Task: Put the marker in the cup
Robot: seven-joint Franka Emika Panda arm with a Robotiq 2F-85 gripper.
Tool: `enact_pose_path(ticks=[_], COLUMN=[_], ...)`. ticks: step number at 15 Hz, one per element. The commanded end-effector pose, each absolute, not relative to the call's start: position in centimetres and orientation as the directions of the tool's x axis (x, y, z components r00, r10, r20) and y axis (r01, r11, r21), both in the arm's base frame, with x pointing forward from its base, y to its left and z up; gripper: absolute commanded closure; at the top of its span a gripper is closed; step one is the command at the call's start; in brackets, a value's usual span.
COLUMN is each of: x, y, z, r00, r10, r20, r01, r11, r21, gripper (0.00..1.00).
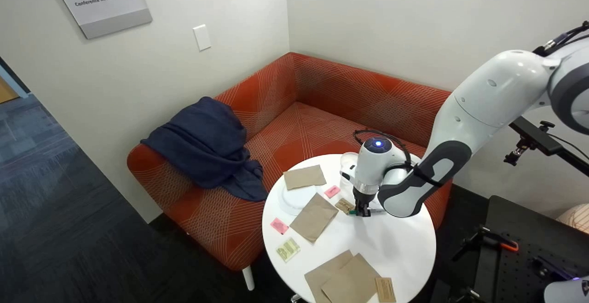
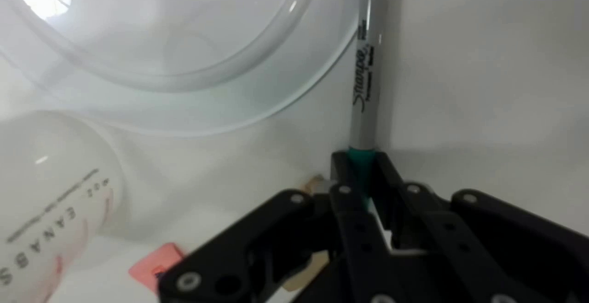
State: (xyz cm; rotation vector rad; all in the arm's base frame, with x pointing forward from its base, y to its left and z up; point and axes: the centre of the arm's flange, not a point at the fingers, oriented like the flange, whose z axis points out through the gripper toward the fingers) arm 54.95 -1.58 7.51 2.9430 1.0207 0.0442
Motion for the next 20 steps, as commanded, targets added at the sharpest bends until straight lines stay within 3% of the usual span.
enact_pose_path(ticks=[1, 20], x=[54.4, 57.8], y=[-1.4, 0.8], z=[10.6, 32.0], r00=[0.812, 0.898], r10=[0.584, 0.434], r20=[0.017, 0.07], r01=[0.583, 0.434], r11=[-0.812, -0.901], r21=[0.029, 0.017], gripper=[0.96, 0.96])
